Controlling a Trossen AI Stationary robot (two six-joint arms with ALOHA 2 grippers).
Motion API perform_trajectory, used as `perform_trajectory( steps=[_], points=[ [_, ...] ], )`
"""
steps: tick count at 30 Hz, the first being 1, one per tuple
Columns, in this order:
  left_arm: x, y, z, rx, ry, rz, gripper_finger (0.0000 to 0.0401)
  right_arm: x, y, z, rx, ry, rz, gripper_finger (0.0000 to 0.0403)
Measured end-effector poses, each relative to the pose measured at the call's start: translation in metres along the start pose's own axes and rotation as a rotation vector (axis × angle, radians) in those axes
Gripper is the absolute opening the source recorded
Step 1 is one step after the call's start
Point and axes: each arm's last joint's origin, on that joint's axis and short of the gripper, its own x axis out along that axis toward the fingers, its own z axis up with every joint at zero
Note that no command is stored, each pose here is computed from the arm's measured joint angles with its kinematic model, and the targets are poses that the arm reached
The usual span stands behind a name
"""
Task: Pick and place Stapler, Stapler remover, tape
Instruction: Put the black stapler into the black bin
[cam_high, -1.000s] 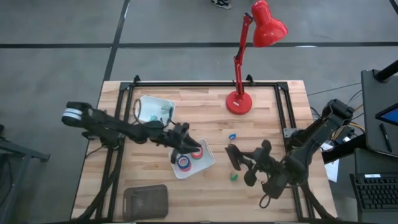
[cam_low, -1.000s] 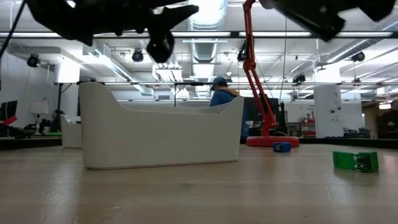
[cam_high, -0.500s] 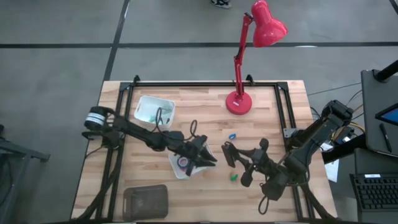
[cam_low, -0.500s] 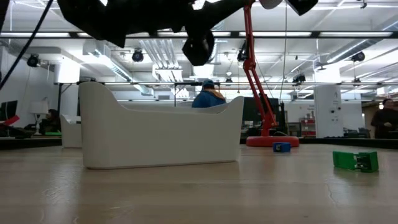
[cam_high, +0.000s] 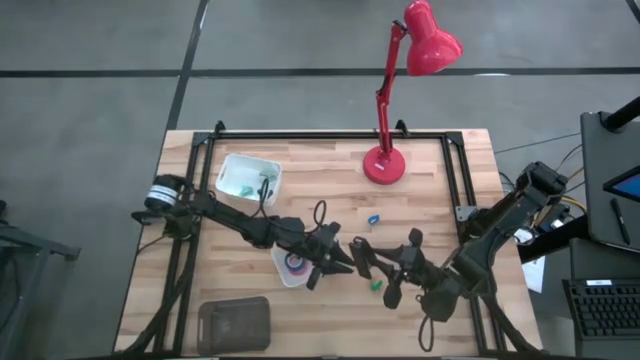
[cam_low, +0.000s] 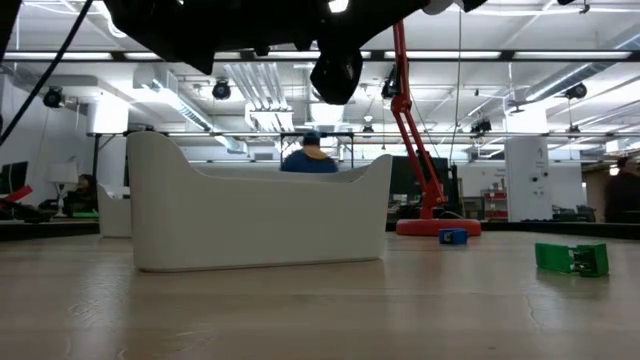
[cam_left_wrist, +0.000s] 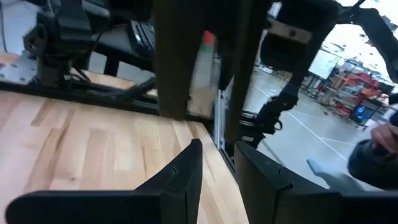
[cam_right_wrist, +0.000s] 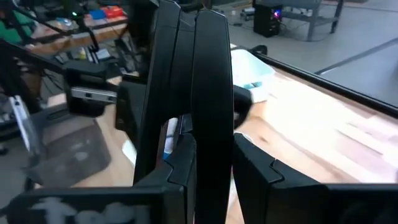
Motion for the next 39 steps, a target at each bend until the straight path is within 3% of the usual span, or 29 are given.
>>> perform_trajectory(
  steps=[30, 39],
  points=[
    [0.001, -0.009, -0.001, 0.033, -0.027, 0.001, 0.0096, 0.026, 0.001, -0.01, -0.003, 0.042, -0.024, 0.0072],
    [0.001, -0.009, -0.001, 0.038, -0.029, -0.004, 0.0036, 0.028, 0.002, -0.011, -0.007, 0.051, -0.019, 0.008]
  ],
)
